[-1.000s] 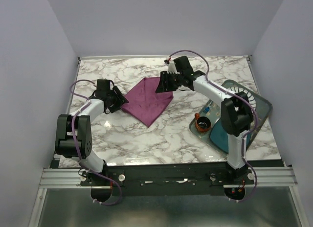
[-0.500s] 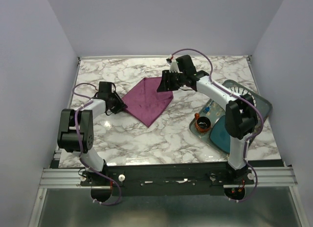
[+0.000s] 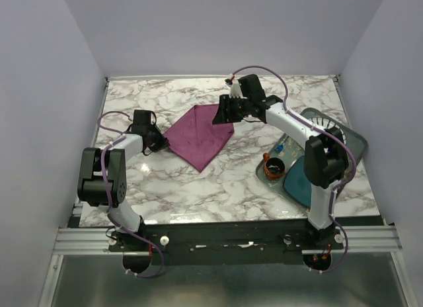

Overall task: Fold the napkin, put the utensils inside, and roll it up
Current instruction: Fold the napkin

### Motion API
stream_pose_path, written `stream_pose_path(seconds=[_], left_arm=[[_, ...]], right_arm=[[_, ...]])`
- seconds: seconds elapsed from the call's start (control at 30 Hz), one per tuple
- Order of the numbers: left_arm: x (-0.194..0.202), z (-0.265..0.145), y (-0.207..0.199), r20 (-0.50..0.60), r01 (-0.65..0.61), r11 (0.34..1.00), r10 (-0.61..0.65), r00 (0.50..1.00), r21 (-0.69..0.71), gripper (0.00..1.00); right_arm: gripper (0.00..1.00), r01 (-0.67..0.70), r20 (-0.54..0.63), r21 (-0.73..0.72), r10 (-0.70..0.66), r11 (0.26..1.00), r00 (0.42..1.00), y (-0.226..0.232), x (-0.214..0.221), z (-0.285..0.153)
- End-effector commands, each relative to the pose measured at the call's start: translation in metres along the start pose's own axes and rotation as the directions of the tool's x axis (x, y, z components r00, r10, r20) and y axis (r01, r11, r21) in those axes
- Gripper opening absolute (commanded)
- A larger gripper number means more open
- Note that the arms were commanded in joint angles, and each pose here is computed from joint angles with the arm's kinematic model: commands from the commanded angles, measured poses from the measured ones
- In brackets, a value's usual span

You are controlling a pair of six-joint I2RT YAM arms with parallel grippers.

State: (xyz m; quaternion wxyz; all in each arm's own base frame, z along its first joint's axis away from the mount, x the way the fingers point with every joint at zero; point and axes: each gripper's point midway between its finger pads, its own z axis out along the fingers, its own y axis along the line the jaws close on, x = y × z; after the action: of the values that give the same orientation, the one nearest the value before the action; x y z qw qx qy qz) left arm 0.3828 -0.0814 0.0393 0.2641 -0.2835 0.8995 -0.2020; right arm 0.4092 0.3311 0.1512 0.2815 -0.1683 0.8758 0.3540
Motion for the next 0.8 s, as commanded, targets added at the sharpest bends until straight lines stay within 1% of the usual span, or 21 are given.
stream_pose_path(seconds=[0.0,0.07,0.27,0.57,0.77], left_arm=[[-0.023,-0.008,-0.016,0.080,-0.024,0.999,0.021,0.997,0.039,0.00],[-0.025,-0.006,-0.021,0.084,-0.023,0.998,0.018,0.996,0.056,0.00],[-0.034,-0.005,-0.025,0.100,-0.009,0.999,0.004,0.995,0.053,0.00],[-0.027,0.014,-0.004,0.068,0.028,0.999,-0.026,0.997,-0.023,0.00],[-0.034,0.022,0.010,0.091,0.033,0.995,-0.025,0.995,-0.090,0.12]], right_arm=[[0.54,-0.021,-0.029,-0.003,0.021,1.000,0.999,-0.005,0.008,0.001],[0.54,-0.030,-0.041,-0.008,0.030,1.000,0.999,-0.006,0.011,0.004],[0.54,-0.067,-0.081,-0.020,0.065,0.998,0.995,-0.011,0.023,0.015],[0.54,-0.106,-0.143,-0.012,0.104,0.994,0.984,-0.025,0.047,0.034],[0.53,-0.117,-0.173,-0.004,0.115,0.993,0.978,-0.034,0.059,0.044]])
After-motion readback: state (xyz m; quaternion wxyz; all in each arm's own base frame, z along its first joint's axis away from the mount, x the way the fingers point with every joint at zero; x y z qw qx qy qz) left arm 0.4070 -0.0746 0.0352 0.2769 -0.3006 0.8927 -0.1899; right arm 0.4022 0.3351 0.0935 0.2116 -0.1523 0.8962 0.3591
